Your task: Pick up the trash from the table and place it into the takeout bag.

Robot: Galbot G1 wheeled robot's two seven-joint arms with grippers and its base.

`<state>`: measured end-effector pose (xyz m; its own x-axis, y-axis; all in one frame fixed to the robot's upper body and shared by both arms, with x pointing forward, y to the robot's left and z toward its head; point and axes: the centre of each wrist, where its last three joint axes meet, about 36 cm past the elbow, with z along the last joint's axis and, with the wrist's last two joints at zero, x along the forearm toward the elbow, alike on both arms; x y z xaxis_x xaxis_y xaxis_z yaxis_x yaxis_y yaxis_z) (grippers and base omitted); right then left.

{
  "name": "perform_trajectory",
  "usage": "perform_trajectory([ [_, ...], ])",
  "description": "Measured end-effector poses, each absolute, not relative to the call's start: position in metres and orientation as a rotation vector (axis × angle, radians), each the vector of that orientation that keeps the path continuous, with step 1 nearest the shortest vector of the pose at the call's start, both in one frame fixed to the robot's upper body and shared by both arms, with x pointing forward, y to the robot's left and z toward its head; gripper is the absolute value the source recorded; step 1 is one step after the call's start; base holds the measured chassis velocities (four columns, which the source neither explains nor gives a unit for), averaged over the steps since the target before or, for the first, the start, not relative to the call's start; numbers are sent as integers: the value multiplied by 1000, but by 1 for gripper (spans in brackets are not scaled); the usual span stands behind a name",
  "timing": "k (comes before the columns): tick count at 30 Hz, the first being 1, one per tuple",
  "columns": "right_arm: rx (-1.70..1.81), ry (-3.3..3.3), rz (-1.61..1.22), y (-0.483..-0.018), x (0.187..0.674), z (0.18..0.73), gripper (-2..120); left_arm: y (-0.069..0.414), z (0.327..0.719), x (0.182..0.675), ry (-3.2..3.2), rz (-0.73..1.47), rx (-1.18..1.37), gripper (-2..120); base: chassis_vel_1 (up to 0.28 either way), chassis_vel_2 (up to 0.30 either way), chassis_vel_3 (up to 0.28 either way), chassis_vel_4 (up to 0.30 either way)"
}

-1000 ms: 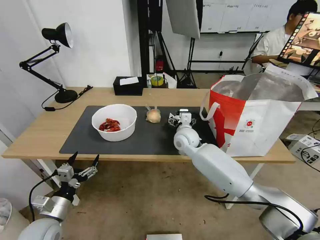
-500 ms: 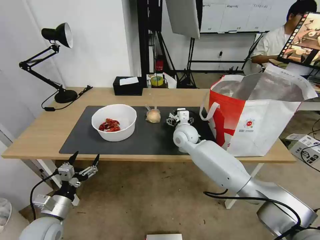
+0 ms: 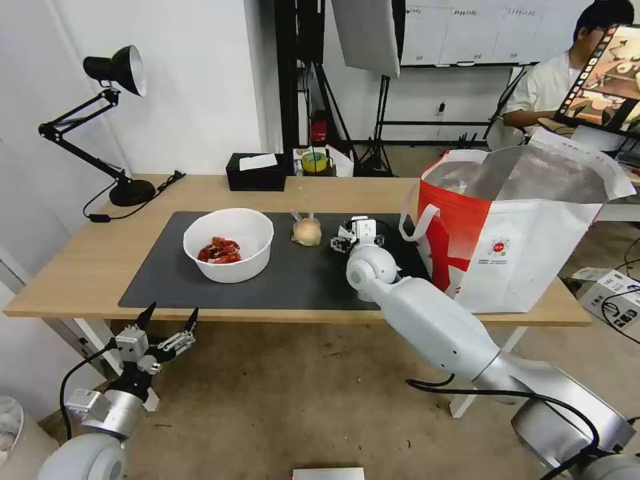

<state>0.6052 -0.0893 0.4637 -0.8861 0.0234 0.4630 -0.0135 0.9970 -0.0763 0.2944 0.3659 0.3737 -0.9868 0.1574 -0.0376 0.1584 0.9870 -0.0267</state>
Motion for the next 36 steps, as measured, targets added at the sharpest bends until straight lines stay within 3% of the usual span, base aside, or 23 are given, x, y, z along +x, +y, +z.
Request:
perform_trajectory([
  [25,15,-2628,99,-87,608,456,99,367,373,295,3102,-35,258,100,0,0,0,0],
  [36,21,-2627,82,-83,601,450,57,364,370,298,3104,-46,274,100,0,0,0,0],
])
